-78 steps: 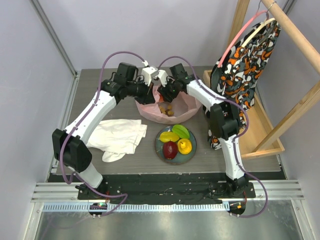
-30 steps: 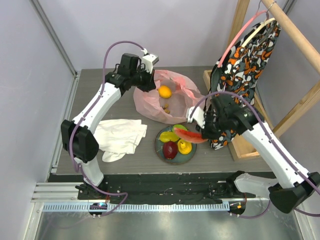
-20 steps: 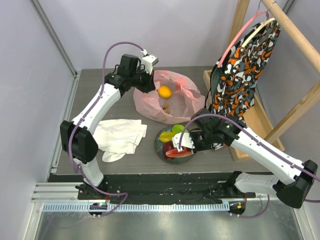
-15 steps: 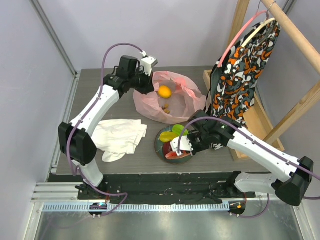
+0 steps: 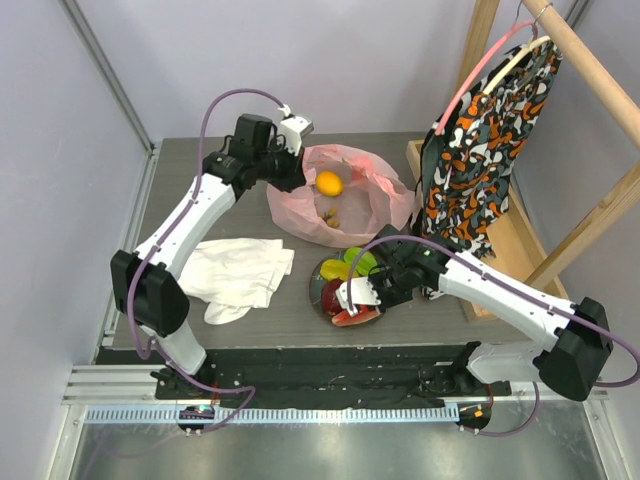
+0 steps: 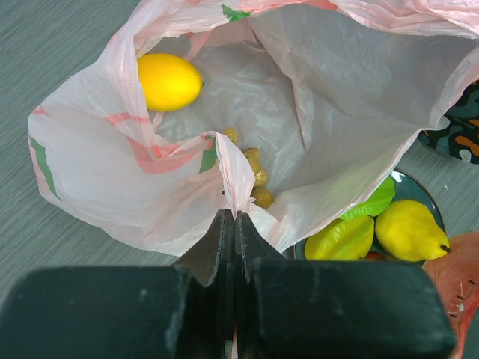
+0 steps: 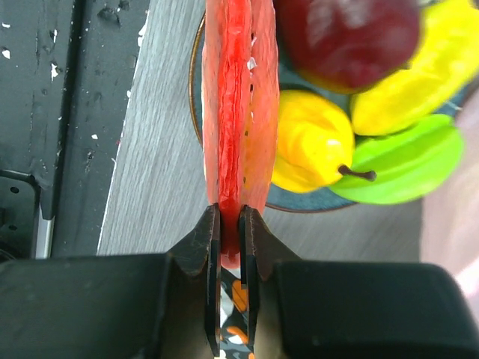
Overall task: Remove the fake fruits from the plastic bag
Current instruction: Place the fake fruit on the plate, then adjust the plastic bag at the center of the board.
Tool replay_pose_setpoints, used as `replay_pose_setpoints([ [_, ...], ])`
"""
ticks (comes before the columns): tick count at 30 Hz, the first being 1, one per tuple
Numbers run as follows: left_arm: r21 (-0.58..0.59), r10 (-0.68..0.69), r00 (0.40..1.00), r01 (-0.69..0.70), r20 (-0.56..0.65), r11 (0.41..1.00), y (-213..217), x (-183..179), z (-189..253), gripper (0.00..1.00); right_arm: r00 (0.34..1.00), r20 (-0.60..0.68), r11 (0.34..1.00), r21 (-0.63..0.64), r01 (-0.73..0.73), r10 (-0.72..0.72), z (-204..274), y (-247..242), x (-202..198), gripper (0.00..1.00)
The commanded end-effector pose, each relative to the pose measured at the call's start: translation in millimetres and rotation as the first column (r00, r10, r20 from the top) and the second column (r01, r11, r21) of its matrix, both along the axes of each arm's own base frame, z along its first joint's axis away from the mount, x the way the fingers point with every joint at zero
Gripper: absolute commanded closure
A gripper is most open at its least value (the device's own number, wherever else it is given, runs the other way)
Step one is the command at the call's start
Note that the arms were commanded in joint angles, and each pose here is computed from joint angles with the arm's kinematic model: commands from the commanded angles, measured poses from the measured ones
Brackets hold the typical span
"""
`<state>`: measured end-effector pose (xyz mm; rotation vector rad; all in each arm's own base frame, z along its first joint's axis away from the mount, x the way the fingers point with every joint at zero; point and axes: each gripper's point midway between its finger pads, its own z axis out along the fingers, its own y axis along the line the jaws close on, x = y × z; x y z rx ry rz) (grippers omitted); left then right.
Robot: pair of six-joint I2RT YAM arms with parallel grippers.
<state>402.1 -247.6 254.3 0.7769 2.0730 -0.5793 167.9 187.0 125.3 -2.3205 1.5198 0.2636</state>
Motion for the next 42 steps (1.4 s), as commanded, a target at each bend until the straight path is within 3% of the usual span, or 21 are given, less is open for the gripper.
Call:
replay_pose_setpoints([
  [1,-0.002,-0.003,0.999,0.003,0.032,1.000,4.4,-2.4,10.2,1.00,1.000,0.006,0.999,0.032,0.013,-0.013,-5.4,7.3,7.8,0.96],
  [7,-0.005,-0.008,1.000,0.008,0.017,1.000,3.3,-4.2,5.3,1.00,0.999,0.005,0.998,0.043,0.036,-0.037,-10.9,8.6,16.3,0.94],
  [12,-0.007,-0.011,1.000,0.011,0.014,1.000,1.4,-2.0,4.4,1.00,0.998,-0.007,0.997,0.048,0.057,-0.057,-17.5,10.4,19.3,0.87],
  [15,-0.013,-0.017,1.000,0.017,0.007,1.000,0.2,-3.2,4.2,1.00,0.997,-0.021,0.996,0.045,0.074,-0.073,-20.0,10.0,18.2,0.69],
  [16,-0.013,-0.017,1.000,0.017,0.003,1.000,-0.1,-3.4,3.0,1.00,0.997,-0.021,0.996,0.045,0.077,-0.076,-19.9,10.0,18.6,0.59],
  [19,-0.020,-0.023,1.000,0.023,0.000,1.000,-1.5,-4.2,3.2,1.00,0.995,-0.005,0.993,0.054,0.102,-0.102,-14.7,8.4,20.2,0.45],
  [22,-0.031,-0.027,1.000,0.027,-0.004,0.999,-3.0,-3.9,3.3,1.00,0.992,0.026,0.990,0.065,0.123,-0.125,0.0,5.2,22.8,0.41],
  [30,-0.060,-0.033,0.999,0.033,0.000,0.998,-8.8,-2.0,9.7,1.00,0.959,0.186,0.957,0.234,0.169,-0.214,104.9,-2.1,54.1,0.41],
  [33,-0.061,-0.017,1.000,0.018,0.019,0.998,-7.5,1.3,14.6,1.00,0.892,0.222,0.866,0.414,0.280,-0.395,143.8,5.2,108.6,0.45],
  [35,-0.067,-0.009,1.000,0.011,0.030,0.998,-7.3,4.1,19.1,1.00,0.831,0.125,0.769,0.472,0.431,-0.543,145.0,3.1,148.1,0.49],
  [37,-0.071,-0.015,1.000,0.017,0.028,0.997,-9.0,3.6,22.5,1.00,0.789,0.072,0.691,0.535,0.486,-0.611,159.0,13.6,182.9,0.58],
  [38,-0.070,-0.015,1.000,0.017,0.025,0.997,-8.9,3.4,22.3,1.00,0.760,-0.011,0.655,0.499,0.568,-0.650,135.1,18.2,203.4,0.62],
  [39,-0.069,-0.016,1.000,0.017,0.023,0.997,-8.3,3.2,21.8,1.00,0.759,-0.040,0.640,0.510,0.575,-0.650,134.8,25.7,214.1,0.69],
  [42,-0.069,-0.019,1.000,0.020,0.015,0.997,-8.2,0.0,21.4,1.00,0.744,-0.096,0.602,0.524,0.603,-0.661,124.0,46.7,249.0,0.74],
])
